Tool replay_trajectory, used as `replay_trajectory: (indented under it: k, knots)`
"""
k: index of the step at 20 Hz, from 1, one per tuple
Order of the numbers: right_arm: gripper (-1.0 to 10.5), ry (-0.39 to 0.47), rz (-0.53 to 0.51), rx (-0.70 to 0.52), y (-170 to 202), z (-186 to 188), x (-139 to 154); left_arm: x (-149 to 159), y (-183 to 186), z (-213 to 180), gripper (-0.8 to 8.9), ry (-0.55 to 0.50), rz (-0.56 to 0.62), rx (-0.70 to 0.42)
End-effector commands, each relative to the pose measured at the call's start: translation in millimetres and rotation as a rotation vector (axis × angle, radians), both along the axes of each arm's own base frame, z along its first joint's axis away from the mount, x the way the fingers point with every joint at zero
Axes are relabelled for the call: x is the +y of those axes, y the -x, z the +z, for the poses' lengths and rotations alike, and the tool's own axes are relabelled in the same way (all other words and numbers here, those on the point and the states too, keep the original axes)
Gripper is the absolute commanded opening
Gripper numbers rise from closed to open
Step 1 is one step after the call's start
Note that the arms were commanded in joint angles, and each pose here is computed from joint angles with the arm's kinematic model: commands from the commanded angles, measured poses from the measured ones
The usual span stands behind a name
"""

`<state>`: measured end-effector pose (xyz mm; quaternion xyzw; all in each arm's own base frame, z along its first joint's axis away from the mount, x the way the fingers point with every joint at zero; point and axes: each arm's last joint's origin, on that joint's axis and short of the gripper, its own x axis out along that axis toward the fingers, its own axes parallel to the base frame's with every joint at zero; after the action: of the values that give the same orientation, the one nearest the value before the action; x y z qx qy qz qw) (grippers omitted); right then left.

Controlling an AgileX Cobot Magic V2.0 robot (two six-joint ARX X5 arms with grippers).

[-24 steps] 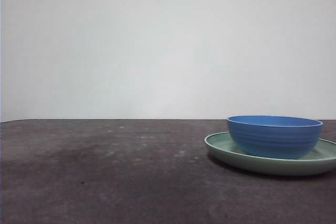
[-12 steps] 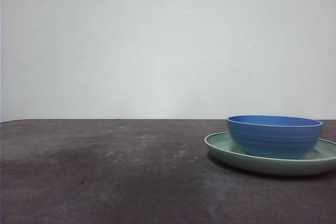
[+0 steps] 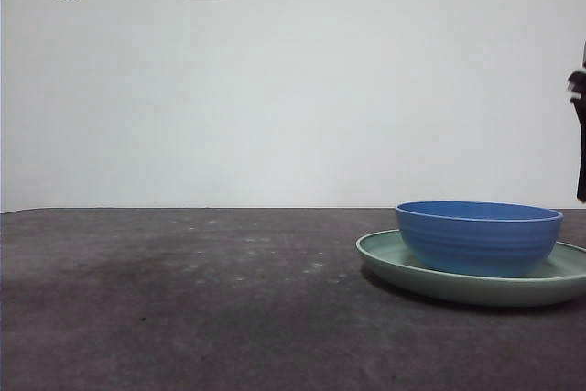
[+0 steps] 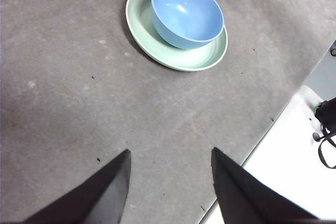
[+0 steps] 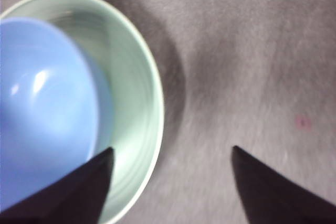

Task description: Pick up the blue bowl, put it on the green plate, put it on desk

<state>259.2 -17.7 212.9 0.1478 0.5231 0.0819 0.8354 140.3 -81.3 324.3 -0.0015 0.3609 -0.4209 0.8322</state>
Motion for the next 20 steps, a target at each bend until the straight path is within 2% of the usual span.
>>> replay_trajectory:
  k: [1, 5, 12, 17, 19, 20]
  knots:
    - [3.1, -0.016, 0.025, 0.013, -10.0, -11.3, 0.3, -1.5, -1.1, 2.2, 2.49, 0.002, -0.021, -0.023]
    - [3.0, -0.043, 0.060, 0.033, -22.3, -29.2, 6.4, -1.6, -1.2, 2.2, 2.49, 0.002, -0.021, -0.024]
    - [1.9, -0.046, 0.077, 0.055, -32.7, -47.7, 11.2, -1.6, -1.2, 2.2, 2.49, 0.002, -0.021, -0.023]
    - [1.0, -0.049, 0.074, 0.076, -34.9, -54.8, 11.1, -1.6, -1.2, 2.2, 2.49, 0.002, -0.021, -0.023]
    - [0.1, -0.049, 0.075, 0.067, -35.5, -54.4, 11.0, -1.6, -1.2, 2.2, 2.49, 0.002, -0.021, -0.023]
    - [0.1, -0.049, 0.074, 0.069, -35.4, -54.4, 11.0, -1.6, -1.2, 2.2, 2.49, 0.001, -0.021, -0.024]
